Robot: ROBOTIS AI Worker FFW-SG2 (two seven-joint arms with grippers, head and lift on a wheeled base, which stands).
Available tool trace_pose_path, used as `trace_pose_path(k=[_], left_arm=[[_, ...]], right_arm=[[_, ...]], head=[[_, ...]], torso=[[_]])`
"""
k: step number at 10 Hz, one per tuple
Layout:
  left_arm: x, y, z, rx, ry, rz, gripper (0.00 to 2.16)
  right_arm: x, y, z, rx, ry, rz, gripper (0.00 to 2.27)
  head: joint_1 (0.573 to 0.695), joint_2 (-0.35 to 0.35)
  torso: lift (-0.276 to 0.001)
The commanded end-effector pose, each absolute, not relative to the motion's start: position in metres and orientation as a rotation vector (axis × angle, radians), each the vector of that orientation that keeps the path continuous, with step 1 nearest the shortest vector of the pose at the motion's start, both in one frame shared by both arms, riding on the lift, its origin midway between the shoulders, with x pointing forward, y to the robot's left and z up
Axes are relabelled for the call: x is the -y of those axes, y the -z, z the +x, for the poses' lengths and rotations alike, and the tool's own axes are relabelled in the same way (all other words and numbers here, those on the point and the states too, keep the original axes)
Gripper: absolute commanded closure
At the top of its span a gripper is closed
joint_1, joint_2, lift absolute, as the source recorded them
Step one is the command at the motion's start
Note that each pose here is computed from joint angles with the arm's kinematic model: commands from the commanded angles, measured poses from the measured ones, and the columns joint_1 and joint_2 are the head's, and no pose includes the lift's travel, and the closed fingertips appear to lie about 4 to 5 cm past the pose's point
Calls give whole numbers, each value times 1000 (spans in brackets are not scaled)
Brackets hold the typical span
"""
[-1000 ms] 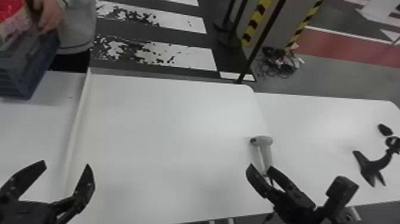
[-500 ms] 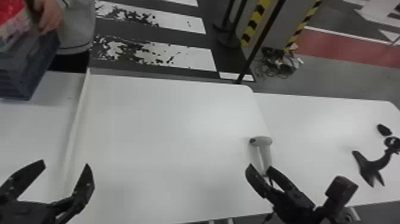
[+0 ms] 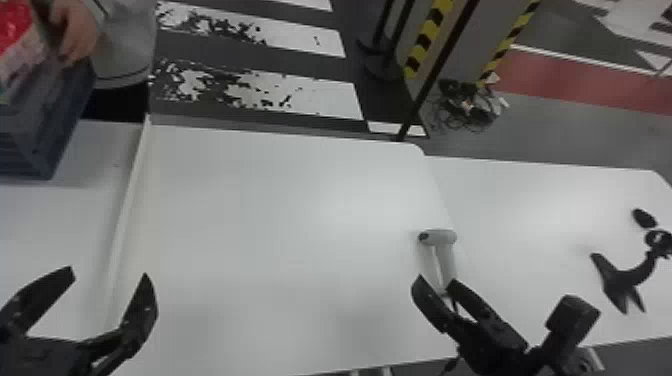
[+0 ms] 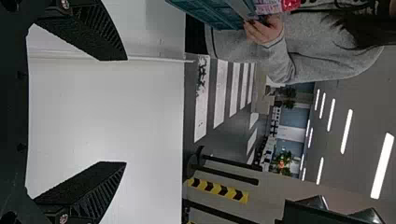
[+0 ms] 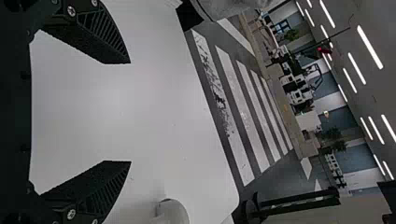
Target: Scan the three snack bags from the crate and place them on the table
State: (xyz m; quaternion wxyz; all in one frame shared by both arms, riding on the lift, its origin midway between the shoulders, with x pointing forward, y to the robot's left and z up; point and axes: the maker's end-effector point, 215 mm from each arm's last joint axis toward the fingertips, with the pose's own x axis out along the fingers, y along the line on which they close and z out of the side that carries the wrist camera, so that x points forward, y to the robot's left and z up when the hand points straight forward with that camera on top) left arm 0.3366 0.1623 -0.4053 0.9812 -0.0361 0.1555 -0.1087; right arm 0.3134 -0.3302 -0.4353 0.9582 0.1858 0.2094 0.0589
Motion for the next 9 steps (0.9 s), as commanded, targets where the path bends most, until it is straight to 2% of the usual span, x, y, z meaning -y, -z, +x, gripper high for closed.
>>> trace_pose_path(k=[1,6,9], left_arm=[[-164,402,337,-299,213,-72,76],[-182,396,335,-238,183,-60,76],[-187,375,331,-200,189,-69,80]], right_arm=[[330,435,314,-424,-120,377,124],[330,435,314,-424,-121,377,124],[329,437,310,-429,-121,384,124]], head=[[695,-297],[695,-278],[695,-256]], torso=[[-62],[-62],[-62]])
